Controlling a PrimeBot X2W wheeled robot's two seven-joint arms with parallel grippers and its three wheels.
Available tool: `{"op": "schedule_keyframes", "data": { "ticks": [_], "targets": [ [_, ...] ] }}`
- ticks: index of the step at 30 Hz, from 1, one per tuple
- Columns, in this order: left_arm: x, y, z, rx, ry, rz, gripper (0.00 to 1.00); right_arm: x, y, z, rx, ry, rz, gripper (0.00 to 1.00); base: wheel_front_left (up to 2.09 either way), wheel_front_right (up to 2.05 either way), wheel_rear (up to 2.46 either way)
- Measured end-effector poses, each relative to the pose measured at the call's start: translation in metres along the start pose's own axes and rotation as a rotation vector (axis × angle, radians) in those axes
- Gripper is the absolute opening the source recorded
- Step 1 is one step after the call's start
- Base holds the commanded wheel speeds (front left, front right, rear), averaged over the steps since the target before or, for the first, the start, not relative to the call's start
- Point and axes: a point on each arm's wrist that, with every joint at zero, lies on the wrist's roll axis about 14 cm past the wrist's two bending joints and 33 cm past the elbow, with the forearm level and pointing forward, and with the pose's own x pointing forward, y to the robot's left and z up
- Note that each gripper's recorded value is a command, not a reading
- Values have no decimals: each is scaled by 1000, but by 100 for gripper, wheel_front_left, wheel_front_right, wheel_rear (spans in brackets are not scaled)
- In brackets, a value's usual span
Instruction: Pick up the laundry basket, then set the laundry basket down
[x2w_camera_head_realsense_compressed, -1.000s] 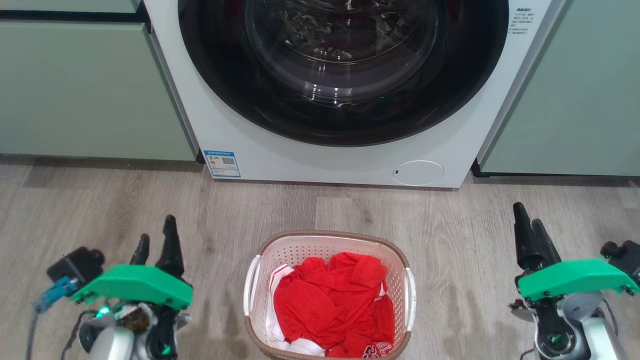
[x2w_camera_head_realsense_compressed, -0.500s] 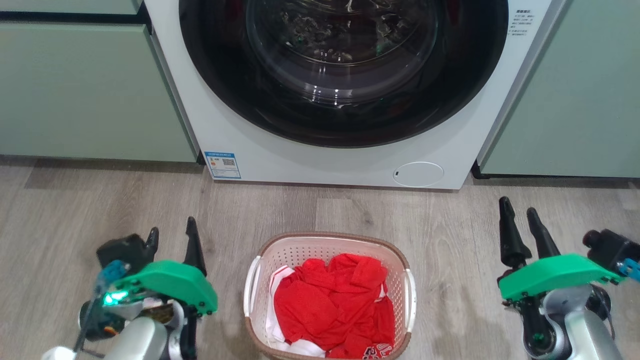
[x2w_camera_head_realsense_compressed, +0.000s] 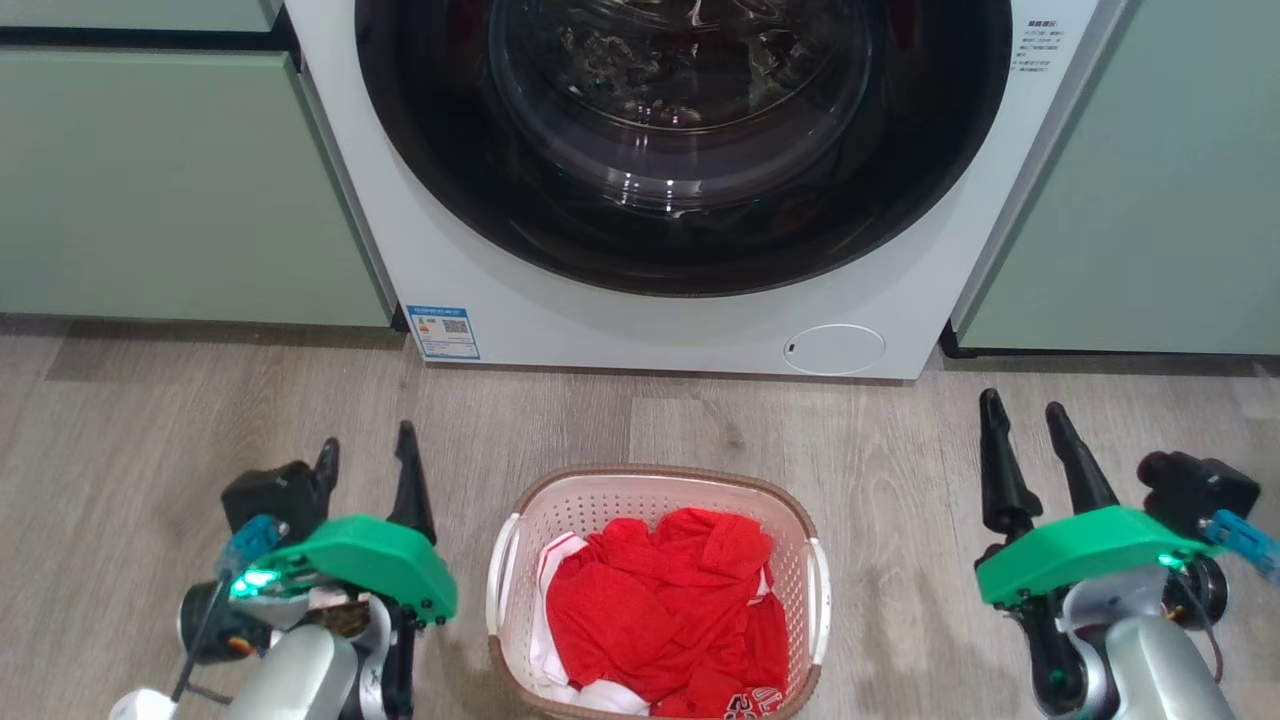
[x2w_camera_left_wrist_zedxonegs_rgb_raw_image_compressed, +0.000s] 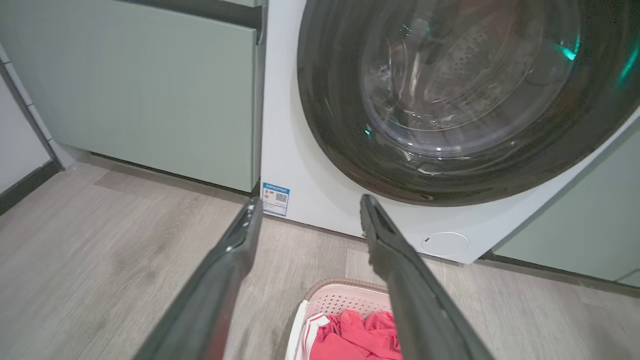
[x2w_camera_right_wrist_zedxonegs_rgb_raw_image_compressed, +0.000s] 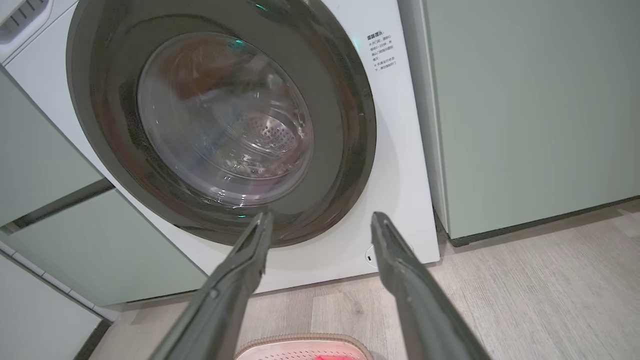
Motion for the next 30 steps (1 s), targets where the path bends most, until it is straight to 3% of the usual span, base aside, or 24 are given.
{"op": "schedule_keyframes", "data": {
  "ticks": [9, 17, 30],
  "targets": [
    [0, -11, 8, 100, -59, -59, 100, 5, 9, 6, -86, -31, 36, 100, 0, 0, 0],
    [-2, -27, 48, 204, -233, -77, 100, 9, 23, 29, -157, -115, 82, 100, 0, 0, 0],
    [-7, -47, 76, 250, -366, -136, 100, 10, 39, 52, -255, -210, 131, 100, 0, 0, 0]
  ]
}}
